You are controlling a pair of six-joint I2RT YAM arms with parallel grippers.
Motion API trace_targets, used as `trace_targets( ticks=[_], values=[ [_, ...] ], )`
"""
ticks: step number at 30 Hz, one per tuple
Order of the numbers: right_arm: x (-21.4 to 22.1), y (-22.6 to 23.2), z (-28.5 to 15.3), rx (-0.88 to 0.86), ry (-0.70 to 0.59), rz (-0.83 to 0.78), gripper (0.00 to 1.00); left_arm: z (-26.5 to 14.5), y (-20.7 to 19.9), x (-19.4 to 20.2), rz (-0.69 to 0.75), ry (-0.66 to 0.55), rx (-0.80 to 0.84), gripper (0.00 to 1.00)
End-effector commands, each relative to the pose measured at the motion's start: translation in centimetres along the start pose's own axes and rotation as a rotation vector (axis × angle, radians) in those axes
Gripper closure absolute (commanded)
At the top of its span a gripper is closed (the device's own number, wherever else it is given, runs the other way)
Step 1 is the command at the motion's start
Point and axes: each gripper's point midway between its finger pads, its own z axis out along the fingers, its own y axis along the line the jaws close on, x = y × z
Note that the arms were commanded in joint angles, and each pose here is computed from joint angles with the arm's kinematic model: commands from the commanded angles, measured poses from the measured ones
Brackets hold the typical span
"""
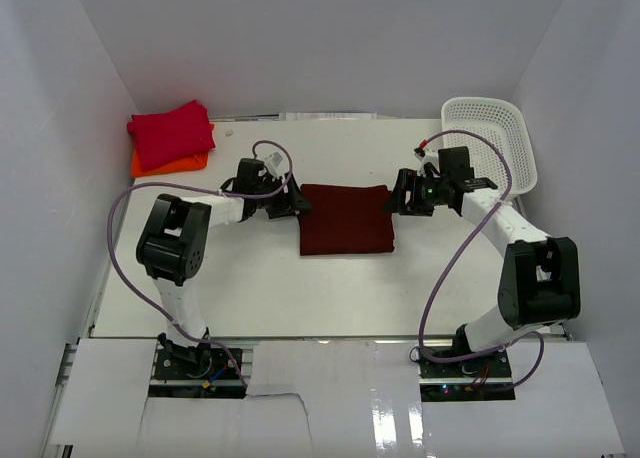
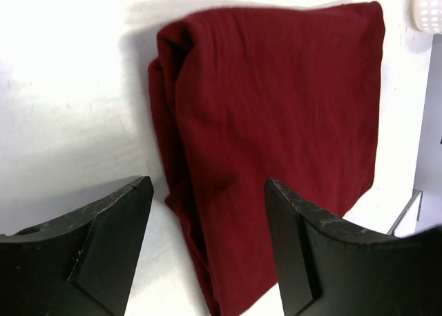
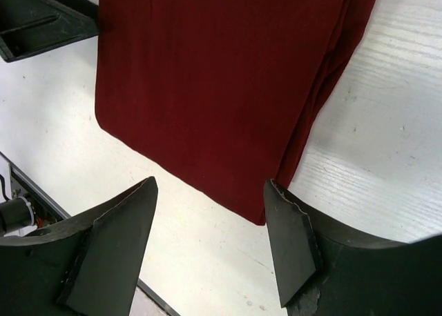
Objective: Fold and stack the t-shirts
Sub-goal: Put the neatly folded tshirt into the corner of the board with the left arm
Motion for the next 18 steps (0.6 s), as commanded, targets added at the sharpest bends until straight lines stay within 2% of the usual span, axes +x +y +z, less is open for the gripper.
trace_targets(
  ticks=[1,10,18],
  values=[
    [-1.0,1.2,-0.9,-0.025,-0.046,-0.049,0.30,1.0,1.8,0.1,0.025,0.009,-0.071,0.23],
    [-1.0,1.4,-1.2,-0.028,-0.047,-0.052,0.30,3.4,3.7,0.4,0.049,0.042,-0.130,0.23],
    [-1.0,1.6,-1.4,-0.030,-0.049,-0.050,0.30,5.5,5.5,2.3,0.019,0.100,-0.145,0.29]
  ],
)
